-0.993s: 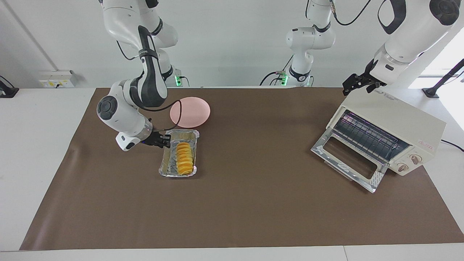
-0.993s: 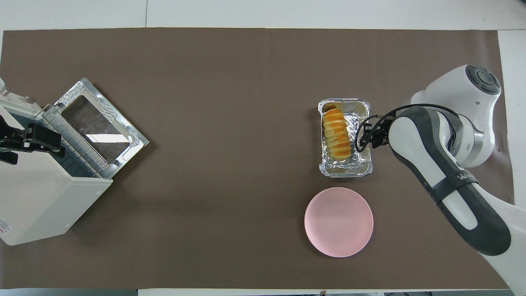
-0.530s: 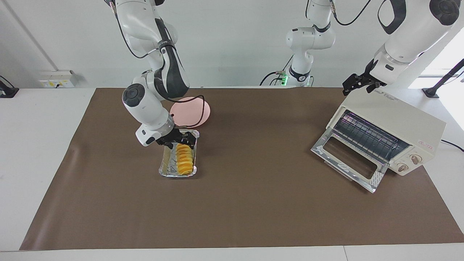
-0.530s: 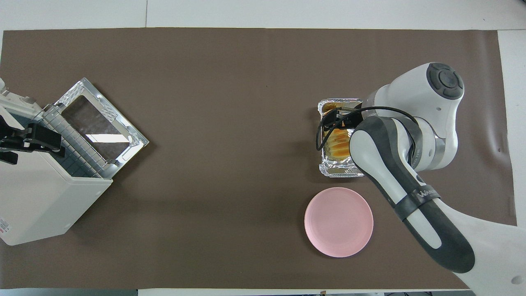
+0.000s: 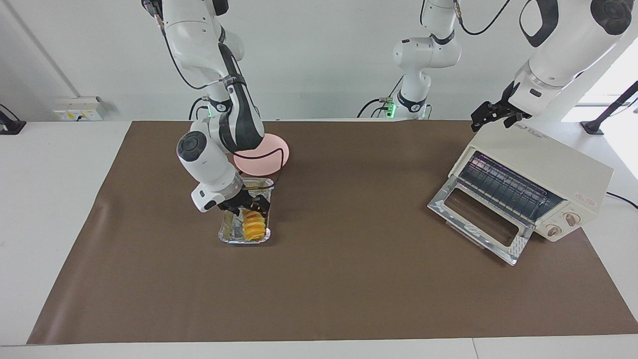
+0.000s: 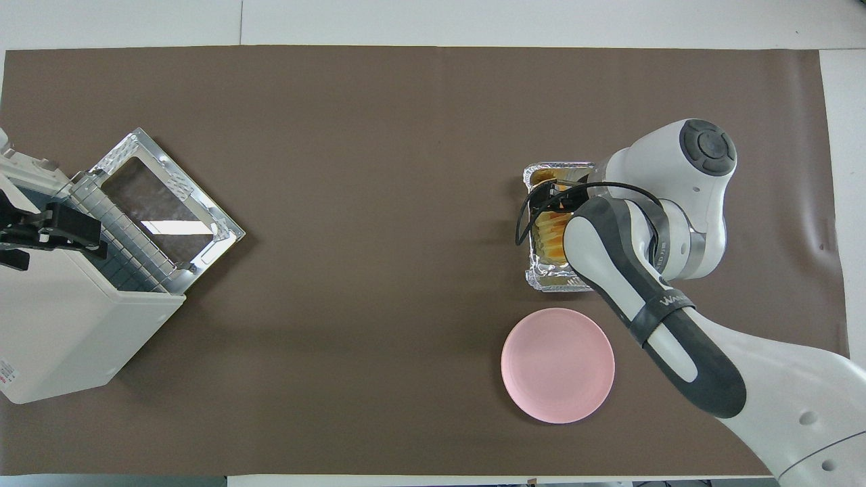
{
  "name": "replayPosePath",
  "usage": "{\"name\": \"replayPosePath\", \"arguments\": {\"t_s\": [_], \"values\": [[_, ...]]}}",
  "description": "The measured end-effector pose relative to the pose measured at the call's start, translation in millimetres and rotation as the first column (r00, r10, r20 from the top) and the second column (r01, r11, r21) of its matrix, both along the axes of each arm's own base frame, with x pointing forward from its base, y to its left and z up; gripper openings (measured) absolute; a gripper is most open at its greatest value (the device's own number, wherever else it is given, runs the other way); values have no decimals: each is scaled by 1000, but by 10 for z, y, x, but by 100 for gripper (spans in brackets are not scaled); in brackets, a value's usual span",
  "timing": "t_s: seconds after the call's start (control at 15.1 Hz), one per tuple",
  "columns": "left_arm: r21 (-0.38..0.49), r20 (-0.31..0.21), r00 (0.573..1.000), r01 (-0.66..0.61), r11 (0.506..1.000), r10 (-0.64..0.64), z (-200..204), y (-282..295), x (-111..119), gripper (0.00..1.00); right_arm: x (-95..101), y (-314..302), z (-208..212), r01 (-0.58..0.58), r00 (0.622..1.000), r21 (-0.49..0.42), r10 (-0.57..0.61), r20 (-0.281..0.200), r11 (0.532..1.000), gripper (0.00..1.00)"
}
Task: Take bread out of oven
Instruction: 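Lift the bread rolls and carry them onto the pink plate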
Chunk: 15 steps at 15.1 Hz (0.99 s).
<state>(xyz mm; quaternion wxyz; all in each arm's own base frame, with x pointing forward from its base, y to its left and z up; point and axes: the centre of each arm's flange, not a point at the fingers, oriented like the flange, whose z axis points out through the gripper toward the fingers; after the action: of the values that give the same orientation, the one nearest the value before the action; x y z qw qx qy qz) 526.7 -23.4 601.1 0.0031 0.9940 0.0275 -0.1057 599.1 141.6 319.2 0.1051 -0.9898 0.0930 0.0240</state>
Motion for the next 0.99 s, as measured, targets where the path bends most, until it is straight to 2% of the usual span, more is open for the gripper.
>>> {"name": "replayPosePath", "arguments": {"t_s": [0.13, 0.4, 0.66, 0.79, 0.99], "values": [[0, 0, 1000, 0, 1000, 0, 0, 0, 0, 100, -19, -4, -30, 0, 1000, -1, 0, -7, 1000, 87], [0, 0, 1000, 0, 1000, 0, 0, 0, 0, 100, -32, -17, -75, 7, 1000, -4, -6, 9, 1000, 44], [0, 0, 1000, 0, 1000, 0, 0, 0, 0, 100, -24, -15, -60, -14, 1000, -3, 14, 20, 1000, 10], [0, 0, 1000, 0, 1000, 0, 0, 0, 0, 100, 19, 5, 52, -37, 999, 3, 37, 15, 999, 9], [0, 0, 1000, 0, 1000, 0, 0, 0, 0, 100, 110, 51, 570, -85, 996, 12, 86, -39, 996, 9]]}}
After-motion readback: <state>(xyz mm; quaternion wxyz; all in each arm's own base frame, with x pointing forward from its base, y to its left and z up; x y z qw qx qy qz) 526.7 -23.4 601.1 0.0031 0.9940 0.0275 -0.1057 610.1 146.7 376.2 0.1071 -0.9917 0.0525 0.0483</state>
